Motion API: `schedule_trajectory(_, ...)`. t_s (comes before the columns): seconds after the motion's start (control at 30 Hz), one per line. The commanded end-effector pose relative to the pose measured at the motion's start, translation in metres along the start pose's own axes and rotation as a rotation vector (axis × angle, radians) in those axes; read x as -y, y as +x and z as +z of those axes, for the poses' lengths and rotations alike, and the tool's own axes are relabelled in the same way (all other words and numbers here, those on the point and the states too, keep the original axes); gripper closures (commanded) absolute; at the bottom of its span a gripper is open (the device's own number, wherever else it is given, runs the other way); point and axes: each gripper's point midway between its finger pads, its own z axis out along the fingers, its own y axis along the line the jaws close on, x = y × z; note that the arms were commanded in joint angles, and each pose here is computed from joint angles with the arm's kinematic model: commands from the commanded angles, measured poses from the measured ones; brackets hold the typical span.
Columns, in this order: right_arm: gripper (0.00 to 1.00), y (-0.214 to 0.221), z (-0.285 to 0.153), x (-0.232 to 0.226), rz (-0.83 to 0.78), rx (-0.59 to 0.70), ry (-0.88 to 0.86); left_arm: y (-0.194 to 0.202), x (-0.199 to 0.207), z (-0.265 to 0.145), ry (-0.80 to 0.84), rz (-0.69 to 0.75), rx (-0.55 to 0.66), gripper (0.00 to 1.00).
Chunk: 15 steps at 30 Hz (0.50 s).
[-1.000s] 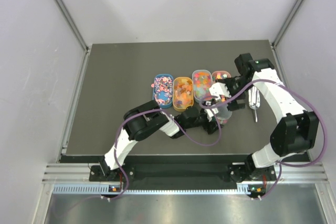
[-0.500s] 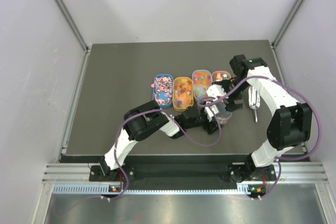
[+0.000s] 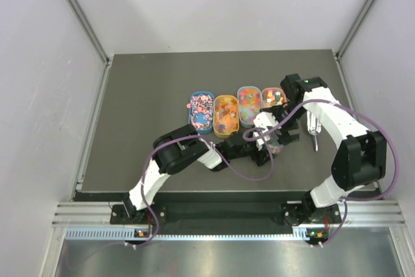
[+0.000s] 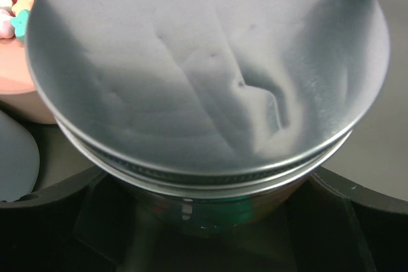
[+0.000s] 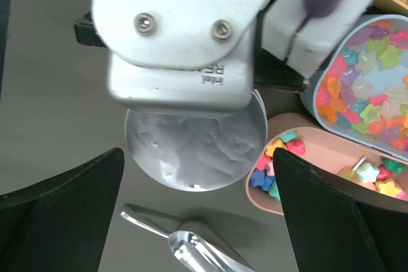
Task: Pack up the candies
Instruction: Screw the bottle lid onto the packing bottle.
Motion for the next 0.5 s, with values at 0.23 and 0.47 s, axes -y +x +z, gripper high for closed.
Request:
schedule_trajectory(0.23,0.00,-0.017,-0.004,-0.040,0.040,0.045,-0.119,0.275,0.067,-0.188,0.058,-0.259,-1.096,1.00)
schedule_trajectory(0.47,0.00,-0.016,0.001,-0.032,0.075,0.061,-0.138,0.274,0.069,-0.187,0.063,-0.250,-1.094,1.00)
